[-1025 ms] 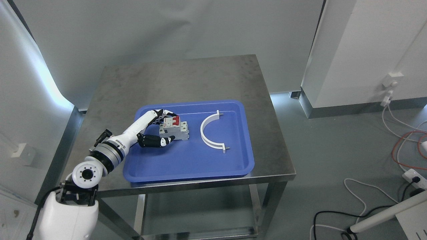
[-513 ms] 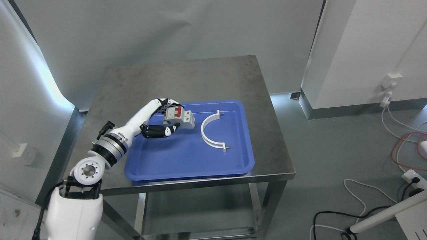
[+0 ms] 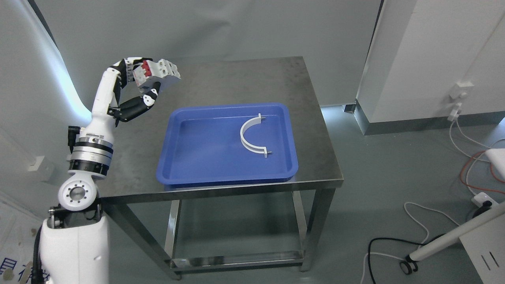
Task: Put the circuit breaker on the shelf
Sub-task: 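Hold the breaker raised in the left hand while turning toward the bin shelf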
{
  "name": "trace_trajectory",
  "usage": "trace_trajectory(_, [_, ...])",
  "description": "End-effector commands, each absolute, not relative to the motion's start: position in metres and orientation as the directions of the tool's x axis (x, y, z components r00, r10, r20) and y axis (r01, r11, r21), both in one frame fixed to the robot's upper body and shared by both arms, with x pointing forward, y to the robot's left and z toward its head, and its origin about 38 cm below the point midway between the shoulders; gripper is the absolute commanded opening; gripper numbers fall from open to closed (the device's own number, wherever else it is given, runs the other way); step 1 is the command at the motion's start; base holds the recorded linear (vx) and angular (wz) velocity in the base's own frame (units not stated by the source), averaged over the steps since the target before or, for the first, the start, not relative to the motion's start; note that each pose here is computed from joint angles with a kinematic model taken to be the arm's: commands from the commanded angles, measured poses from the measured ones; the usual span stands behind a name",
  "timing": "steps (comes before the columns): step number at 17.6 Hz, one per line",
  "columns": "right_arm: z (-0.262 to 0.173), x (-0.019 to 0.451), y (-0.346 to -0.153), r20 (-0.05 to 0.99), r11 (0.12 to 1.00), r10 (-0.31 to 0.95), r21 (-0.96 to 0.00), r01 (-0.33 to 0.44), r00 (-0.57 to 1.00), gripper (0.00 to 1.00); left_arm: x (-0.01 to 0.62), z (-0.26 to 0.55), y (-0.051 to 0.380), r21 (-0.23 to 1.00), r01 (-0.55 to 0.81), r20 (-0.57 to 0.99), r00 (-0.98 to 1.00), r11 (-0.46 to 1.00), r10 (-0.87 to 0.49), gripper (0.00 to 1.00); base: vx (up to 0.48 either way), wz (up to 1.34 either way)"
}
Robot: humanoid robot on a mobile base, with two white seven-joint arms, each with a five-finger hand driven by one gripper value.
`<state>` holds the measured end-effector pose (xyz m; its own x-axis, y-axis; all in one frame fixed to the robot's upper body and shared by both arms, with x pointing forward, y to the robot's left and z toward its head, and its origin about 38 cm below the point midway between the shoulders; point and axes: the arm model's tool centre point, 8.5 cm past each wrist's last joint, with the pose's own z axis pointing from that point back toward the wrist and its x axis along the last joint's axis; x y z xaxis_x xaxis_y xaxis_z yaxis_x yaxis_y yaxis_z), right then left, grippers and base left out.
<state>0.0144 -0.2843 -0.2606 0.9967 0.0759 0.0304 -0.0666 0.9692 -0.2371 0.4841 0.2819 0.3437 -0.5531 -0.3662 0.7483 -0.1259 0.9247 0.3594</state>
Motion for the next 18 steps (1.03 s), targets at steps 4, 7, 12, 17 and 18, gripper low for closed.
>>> trace_trajectory(4, [-0.259, 0.018, -0.293, 0.062, 0.965, 0.102, -0.247, -0.083, 0.993, 1.00, 0.440, 0.334, 0.335, 0.117, -0.323, 0.699, -0.645, 0.939, -0.309, 0.11, -0.330, 0.06])
trace_trajectory(7, [-0.259, 0.018, -0.293, 0.062, 0.965, 0.102, -0.247, -0.083, 0.993, 1.00, 0.437, 0.322, 0.334, 0.127, -0.317, 0.710, -0.633, 0.940, -0.309, 0.11, -0.430, 0.14])
trace_trajectory(12, [-0.259, 0.018, -0.293, 0.062, 0.965, 0.102, -0.247, -0.083, 0.993, 1.00, 0.435, 0.325, 0.334, 0.091, -0.294, 0.704, -0.656, 0.952, -0.270, 0.11, -0.493, 0.09])
trace_trajectory(17, [-0.259, 0.018, -0.293, 0.062, 0.965, 0.102, -0.247, -0.083, 0.993, 1.00, 0.438, 0.328, 0.321, 0.093, -0.254, 0.696, -0.675, 0.963, -0.245, 0.11, -0.532, 0.36])
trace_trajectory(18, [-0.259, 0.018, -0.293, 0.062, 0.965, 0.102, -0.247, -0.083, 0.993, 1.00, 0.439, 0.329, 0.315, 0.099, -0.240, 0.695, -0.677, 0.966, -0.240, 0.11, -0.466, 0.64])
